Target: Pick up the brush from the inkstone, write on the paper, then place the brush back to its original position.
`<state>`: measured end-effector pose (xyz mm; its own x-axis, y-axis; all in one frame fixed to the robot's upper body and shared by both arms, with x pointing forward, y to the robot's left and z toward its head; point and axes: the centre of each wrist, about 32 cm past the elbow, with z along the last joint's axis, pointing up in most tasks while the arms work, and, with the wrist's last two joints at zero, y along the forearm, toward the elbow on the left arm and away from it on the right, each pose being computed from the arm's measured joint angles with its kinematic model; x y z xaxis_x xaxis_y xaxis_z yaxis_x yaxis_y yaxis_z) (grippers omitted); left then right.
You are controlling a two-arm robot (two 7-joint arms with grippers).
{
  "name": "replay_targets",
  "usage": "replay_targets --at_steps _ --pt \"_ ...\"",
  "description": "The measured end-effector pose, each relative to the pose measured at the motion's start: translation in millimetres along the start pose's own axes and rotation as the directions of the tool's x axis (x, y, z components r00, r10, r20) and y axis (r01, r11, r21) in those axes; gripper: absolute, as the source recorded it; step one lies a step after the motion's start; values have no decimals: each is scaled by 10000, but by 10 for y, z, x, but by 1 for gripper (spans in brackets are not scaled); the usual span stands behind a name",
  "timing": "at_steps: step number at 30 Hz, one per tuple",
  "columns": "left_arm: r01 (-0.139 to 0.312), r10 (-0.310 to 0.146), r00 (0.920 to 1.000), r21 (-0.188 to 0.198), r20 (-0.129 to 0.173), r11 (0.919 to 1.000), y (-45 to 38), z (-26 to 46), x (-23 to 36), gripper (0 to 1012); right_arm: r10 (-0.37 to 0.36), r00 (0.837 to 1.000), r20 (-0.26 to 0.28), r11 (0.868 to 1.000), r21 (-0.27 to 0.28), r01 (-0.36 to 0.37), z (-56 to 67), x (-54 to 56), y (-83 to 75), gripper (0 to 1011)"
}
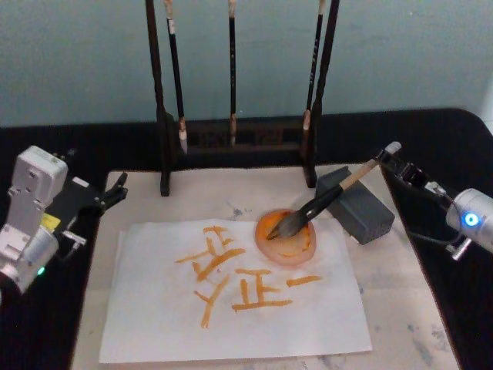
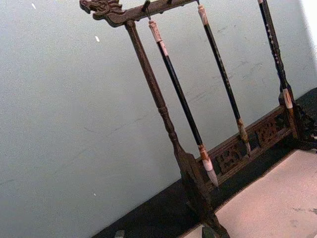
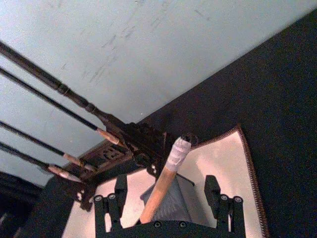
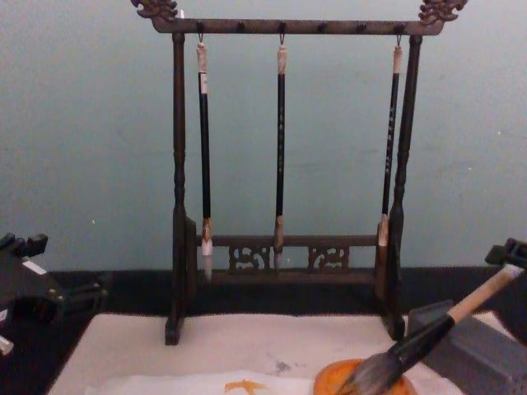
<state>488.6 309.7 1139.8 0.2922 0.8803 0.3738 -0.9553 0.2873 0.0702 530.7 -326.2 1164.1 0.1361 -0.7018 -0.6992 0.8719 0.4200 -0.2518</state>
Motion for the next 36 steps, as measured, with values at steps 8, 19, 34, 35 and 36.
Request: replay_targets --at_steps 8,19,34,35,36 --pt "1 -1 10000 0 -1 10000 0 0 0 1010 -127 9970 -766 9998 131 137 -19 -50 138 1000" --pt "1 -1 10000 0 -1 10000 0 0 0 1010 -220 9913 -1299 9998 -19 220 -43 -94 246 1000" --pt "0 0 10000 1 -1 10000 0 0 0 1010 -280 9870 -1583 9994 -220 249 -50 -90 253 1000" --pt "0 0 10000 0 -1 10000 0 0 0 1010 -275 9870 -1581 9994 -232 242 -50 -89 255 1000" --pt "1 -1 10000 1 -1 10000 0 0 0 1010 -277 9870 -1580 9994 -239 242 -49 -87 256 1000"
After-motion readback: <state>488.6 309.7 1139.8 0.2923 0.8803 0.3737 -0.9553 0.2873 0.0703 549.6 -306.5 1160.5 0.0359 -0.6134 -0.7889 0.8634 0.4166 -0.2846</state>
